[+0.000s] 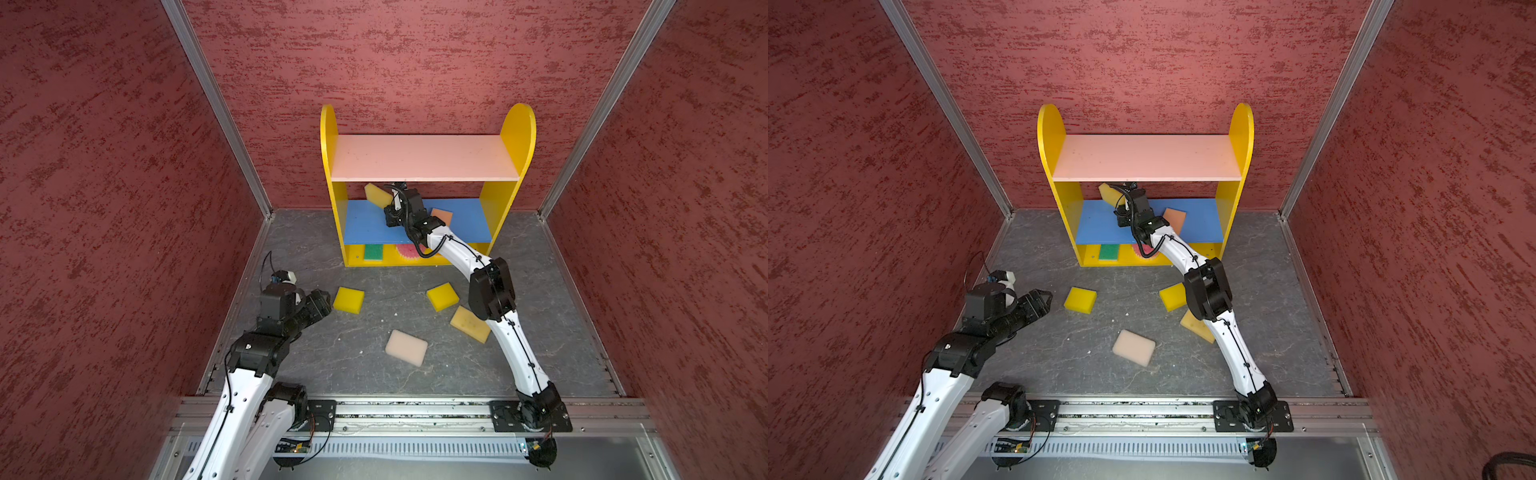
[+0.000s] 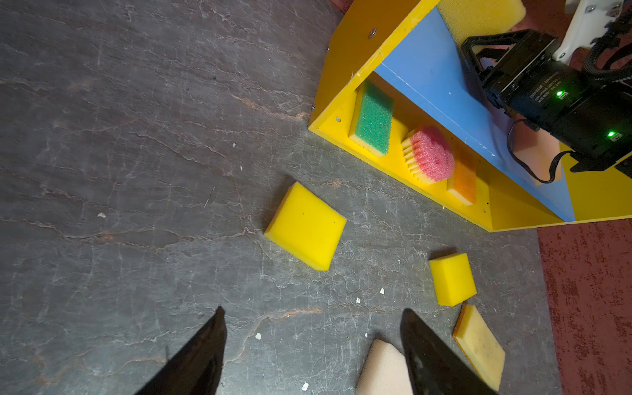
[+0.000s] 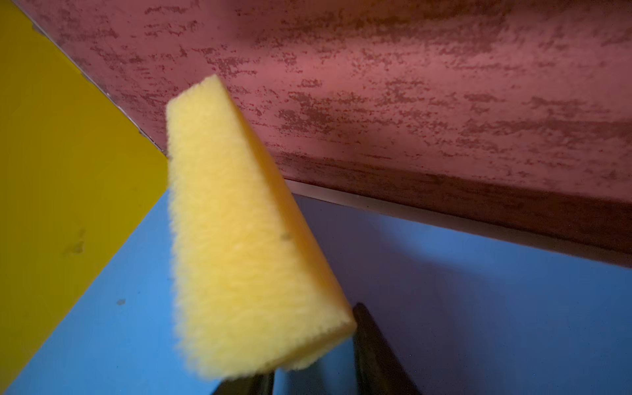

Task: Place and organize the cleaning sponges onto the shelf
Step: 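Lift and turn the long yellow sponge with the right gripper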

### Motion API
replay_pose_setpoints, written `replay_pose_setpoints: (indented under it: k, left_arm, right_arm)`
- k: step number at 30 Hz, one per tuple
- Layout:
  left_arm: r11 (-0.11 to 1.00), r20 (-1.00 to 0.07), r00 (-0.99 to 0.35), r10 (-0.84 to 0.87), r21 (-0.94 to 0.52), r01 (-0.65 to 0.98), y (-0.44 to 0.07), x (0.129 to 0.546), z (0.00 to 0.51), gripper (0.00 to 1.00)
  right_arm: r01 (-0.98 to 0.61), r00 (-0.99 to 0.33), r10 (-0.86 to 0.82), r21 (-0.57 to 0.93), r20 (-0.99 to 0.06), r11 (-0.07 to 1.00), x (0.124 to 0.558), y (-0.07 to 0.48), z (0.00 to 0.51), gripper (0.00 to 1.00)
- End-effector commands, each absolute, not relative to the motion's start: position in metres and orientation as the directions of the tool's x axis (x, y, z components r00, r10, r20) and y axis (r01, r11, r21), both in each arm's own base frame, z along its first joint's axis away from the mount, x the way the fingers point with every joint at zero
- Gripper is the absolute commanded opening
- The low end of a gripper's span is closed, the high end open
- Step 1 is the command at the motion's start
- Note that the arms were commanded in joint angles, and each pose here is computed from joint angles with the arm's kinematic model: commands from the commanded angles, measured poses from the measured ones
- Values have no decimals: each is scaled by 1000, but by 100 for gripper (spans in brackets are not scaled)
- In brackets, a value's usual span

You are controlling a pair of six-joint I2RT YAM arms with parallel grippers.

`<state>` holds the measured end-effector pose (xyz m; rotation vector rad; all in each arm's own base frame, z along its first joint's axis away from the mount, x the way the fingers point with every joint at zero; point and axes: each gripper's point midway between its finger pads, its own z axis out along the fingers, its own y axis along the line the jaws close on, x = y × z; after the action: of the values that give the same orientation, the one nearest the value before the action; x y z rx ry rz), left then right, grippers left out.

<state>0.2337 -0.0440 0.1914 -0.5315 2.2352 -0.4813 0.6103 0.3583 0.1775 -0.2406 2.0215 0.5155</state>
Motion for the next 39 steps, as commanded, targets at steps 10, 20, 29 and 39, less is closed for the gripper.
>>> replay_pose_setpoints:
  k: [10,20,29,39]
  left_arm:
    - [834,-599,-604,-526,-502,-229,-41,224,194,80]
    - [827,-601,-597,-532,-519,-215,-43,223,198,80]
    - [807,-597,-587,-547,-561,-183,-50,223,198,80]
    - [786,-585,-595,-551,-604,-134,-60,225,198,80]
  right_arm:
    - [-461,-486,88,340,-869,820,564,366,213,4]
    - [-373,-623,298,610,-723,699,521,364,228,0]
    - [-245,-676,518,823,-524,512,503,357,250,0]
    - [-133,-693,612,901,-382,412,485,370,244,17]
